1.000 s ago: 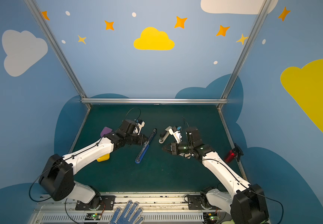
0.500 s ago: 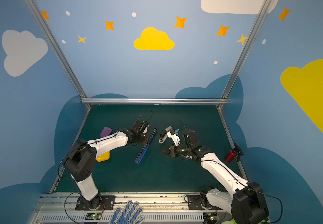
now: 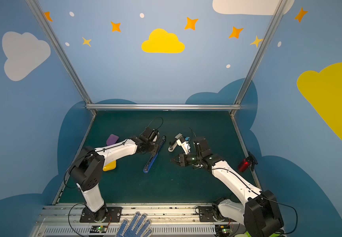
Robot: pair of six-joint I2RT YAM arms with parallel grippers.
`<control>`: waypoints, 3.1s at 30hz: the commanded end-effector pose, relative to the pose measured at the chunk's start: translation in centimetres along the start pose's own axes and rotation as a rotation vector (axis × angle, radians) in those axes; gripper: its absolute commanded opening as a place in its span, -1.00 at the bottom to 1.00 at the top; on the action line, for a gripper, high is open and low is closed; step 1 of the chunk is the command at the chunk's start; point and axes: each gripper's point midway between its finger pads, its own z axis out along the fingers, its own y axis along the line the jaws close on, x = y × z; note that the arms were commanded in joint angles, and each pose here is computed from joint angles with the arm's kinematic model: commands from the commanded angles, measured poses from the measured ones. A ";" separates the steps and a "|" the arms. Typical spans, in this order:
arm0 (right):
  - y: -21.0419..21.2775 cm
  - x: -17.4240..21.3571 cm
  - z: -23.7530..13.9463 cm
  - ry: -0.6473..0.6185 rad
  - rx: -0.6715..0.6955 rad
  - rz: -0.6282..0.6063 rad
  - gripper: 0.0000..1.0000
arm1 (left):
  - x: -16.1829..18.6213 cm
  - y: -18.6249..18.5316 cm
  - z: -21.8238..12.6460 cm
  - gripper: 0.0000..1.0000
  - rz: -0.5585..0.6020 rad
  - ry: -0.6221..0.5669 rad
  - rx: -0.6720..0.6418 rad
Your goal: Load the staples into the stapler
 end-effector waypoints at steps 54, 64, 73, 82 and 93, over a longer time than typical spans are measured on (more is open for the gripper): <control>-4.3 -6.6 5.3 0.092 0.262 0.057 -0.48 | 10.2 3.2 -10.1 -0.15 -0.287 -0.161 -0.037; -6.2 -7.3 11.5 0.253 0.365 0.090 -0.20 | 15.0 4.8 -8.6 -0.11 -0.446 -0.124 -0.052; -7.0 -7.3 15.7 0.325 0.357 0.091 -0.12 | 15.7 4.9 -7.8 -0.03 -0.485 -0.119 -0.018; -7.8 -7.2 17.9 0.353 0.363 0.094 -0.12 | 16.5 5.6 -7.5 -0.03 -0.527 -0.109 -0.012; -8.3 -6.5 19.4 0.386 0.358 0.112 -0.13 | 16.9 6.2 -7.8 -0.03 -0.554 -0.118 -0.007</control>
